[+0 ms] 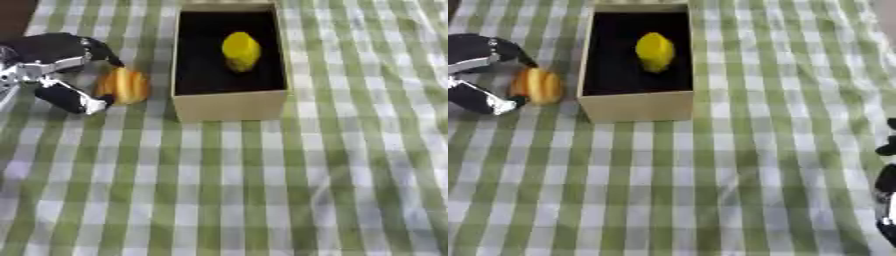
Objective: Pick up objects on the table and place them in the box.
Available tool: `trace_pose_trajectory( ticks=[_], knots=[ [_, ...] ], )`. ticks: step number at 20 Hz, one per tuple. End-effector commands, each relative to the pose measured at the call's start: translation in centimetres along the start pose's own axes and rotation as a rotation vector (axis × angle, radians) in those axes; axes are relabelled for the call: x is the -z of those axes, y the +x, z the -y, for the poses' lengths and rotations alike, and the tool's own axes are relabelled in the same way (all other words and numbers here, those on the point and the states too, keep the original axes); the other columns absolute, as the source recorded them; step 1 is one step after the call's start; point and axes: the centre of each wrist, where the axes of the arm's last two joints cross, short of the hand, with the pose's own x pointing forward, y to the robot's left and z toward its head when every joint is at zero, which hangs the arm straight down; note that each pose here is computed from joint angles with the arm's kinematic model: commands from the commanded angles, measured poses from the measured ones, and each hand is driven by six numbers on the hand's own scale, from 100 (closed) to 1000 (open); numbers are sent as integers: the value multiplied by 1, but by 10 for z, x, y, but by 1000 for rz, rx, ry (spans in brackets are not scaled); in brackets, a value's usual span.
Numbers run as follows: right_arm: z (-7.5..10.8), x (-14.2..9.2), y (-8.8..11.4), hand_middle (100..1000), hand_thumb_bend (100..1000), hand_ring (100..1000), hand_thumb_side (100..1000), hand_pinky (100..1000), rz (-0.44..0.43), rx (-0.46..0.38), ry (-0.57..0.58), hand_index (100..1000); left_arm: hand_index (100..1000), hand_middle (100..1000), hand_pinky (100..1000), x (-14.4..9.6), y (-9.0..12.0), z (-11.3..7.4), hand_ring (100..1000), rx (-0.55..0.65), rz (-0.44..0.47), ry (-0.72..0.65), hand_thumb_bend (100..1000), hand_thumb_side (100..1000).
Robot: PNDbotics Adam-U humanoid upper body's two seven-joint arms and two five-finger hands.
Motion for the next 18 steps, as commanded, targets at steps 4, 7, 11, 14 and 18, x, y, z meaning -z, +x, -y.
trace_pose_trajectory(
  ticks=[4, 7, 11, 14, 18],
  knots=[
    [1, 1, 3, 502, 100, 809, 499, 929, -18, 0, -6, 707, 745, 689, 821, -5, -1, -11, 798, -12, -4, 80, 157, 376],
    [0, 0, 3, 501, 100, 808, 504, 929, -35, 0, -17, 706, 701, 650, 800, -6, 0, -13, 770, -28, -6, 118, 136, 324],
    [-1, -1, 3, 499, 100, 808, 508, 930, -56, 4, -25, 705, 578, 567, 743, -7, 2, -15, 690, -14, -26, 169, 131, 146],
    [-1, -2, 3, 499, 100, 807, 507, 930, -67, 4, -30, 705, 578, 563, 728, -8, 5, -19, 669, -10, -26, 212, 119, 100],
    [2, -4, 3, 498, 100, 807, 501, 927, -58, -5, -29, 705, 577, 549, 713, -18, 19, -48, 635, 26, 33, 300, 100, 100]
  ],
)
